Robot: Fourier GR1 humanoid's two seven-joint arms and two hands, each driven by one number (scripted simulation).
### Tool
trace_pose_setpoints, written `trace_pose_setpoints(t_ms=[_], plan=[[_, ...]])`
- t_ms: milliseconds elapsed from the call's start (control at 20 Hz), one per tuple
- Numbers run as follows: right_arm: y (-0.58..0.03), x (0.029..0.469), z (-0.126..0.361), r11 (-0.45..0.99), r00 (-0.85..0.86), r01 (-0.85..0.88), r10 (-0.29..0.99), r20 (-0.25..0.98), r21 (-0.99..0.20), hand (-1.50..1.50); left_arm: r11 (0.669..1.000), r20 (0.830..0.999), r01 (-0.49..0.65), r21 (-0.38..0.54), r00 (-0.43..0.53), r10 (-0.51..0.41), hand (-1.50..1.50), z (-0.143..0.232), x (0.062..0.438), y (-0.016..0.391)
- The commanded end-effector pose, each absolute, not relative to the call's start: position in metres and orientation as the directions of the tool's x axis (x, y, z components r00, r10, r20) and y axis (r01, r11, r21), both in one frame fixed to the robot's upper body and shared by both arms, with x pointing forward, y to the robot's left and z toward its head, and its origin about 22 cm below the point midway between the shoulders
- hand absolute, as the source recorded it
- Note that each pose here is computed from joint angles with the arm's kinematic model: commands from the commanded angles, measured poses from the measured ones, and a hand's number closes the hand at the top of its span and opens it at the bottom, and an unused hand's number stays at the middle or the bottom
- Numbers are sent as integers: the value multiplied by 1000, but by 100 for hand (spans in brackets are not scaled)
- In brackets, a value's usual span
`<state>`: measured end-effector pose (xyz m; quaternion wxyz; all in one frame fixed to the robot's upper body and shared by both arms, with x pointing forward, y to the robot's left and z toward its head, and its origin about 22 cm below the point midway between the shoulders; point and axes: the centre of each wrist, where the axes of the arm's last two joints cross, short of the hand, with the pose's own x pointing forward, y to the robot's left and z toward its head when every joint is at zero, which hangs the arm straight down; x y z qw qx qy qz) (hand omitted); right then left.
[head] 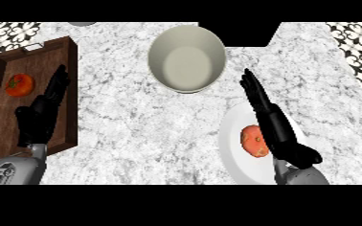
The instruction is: Pick the squash from the plate and place it in the bowl
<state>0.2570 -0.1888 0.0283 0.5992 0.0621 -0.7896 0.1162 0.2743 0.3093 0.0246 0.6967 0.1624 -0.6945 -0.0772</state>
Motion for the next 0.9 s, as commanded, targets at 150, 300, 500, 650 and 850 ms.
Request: trace_pose_setpoints(t_ms=[150, 300, 500, 650, 850], plan=[[-250, 255, 2, 974, -132, -208, 62, 989, -89, 150, 965, 964, -6, 261, 53, -261, 0, 52, 295, 306], [-276, 275, 51, 725, -399, -202, 553, 732, -658, 150, 970, 967, 43, 237, 86, -240, 0, 43, 286, 297], [-246, 212, -50, 919, -316, -55, 354, 880, -390, -150, 980, 977, 133, 149, 135, -167, 0, 58, 279, 297], [-237, 203, -43, 914, -444, -89, 320, 837, -397, -150, 981, 977, 127, 144, 139, -161, 0, 67, 292, 306], [-243, 196, 9, 859, -458, -6, 452, 765, -512, -150, 983, 978, 111, 147, 136, -161, 0, 56, 276, 300]])
